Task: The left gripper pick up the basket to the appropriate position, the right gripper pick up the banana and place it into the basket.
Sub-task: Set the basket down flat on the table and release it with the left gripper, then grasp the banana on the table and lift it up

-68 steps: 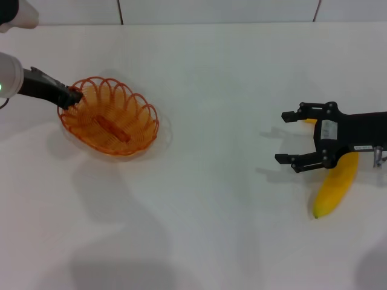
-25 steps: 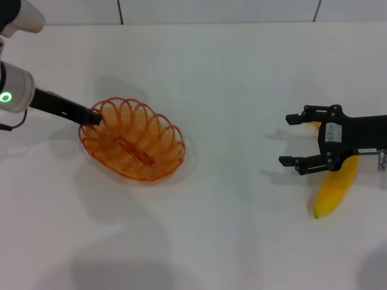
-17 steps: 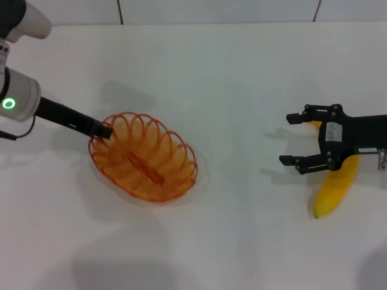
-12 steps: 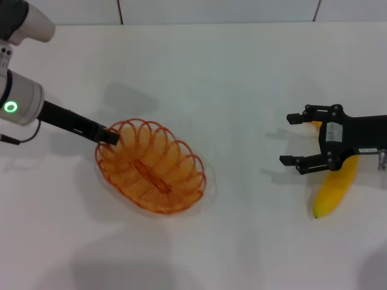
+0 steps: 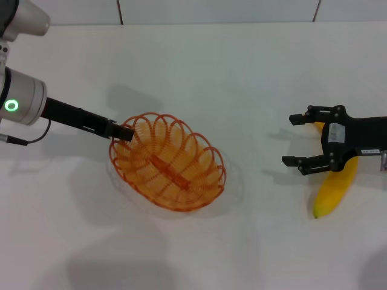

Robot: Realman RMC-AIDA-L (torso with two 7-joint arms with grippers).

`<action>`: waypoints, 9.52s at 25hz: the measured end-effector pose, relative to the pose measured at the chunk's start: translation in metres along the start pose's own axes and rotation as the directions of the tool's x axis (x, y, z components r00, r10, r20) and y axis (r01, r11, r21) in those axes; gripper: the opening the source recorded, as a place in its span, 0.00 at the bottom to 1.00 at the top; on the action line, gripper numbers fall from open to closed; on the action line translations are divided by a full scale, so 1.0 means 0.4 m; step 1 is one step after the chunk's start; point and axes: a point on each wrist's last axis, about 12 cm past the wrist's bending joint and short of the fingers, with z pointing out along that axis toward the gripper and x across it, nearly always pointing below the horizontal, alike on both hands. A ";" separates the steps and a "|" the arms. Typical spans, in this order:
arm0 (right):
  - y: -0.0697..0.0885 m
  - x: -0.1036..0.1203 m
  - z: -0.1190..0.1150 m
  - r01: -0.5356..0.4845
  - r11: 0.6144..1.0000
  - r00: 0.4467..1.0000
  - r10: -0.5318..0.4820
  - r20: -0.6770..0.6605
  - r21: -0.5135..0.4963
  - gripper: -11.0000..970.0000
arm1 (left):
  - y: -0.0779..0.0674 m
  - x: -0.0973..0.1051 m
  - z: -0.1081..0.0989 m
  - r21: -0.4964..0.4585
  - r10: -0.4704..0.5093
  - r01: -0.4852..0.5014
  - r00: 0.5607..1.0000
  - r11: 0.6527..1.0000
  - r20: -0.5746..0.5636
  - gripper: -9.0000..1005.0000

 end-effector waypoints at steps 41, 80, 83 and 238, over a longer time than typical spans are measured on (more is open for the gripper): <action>0.001 0.001 0.006 -0.001 1.000 1.000 0.001 0.000 0.002 0.91 | 0.000 0.062 0.060 0.071 -0.451 0.448 0.892 0.891 0.032 0.12; -0.002 -0.003 0.009 0.004 1.000 1.000 -0.004 0.002 0.000 0.91 | -0.011 0.063 0.077 0.099 -0.480 0.476 0.877 0.874 0.017 0.17; -0.002 -0.003 0.009 0.005 1.000 1.000 -0.005 0.002 0.000 0.91 | -0.012 0.063 0.078 0.099 -0.480 0.477 0.877 0.873 0.014 0.18; -0.098 -0.124 -0.005 -0.434 0.892 0.760 0.436 -0.482 0.122 0.91 | 0.037 0.314 0.039 -0.281 0.524 -0.442 0.730 0.852 0.439 0.62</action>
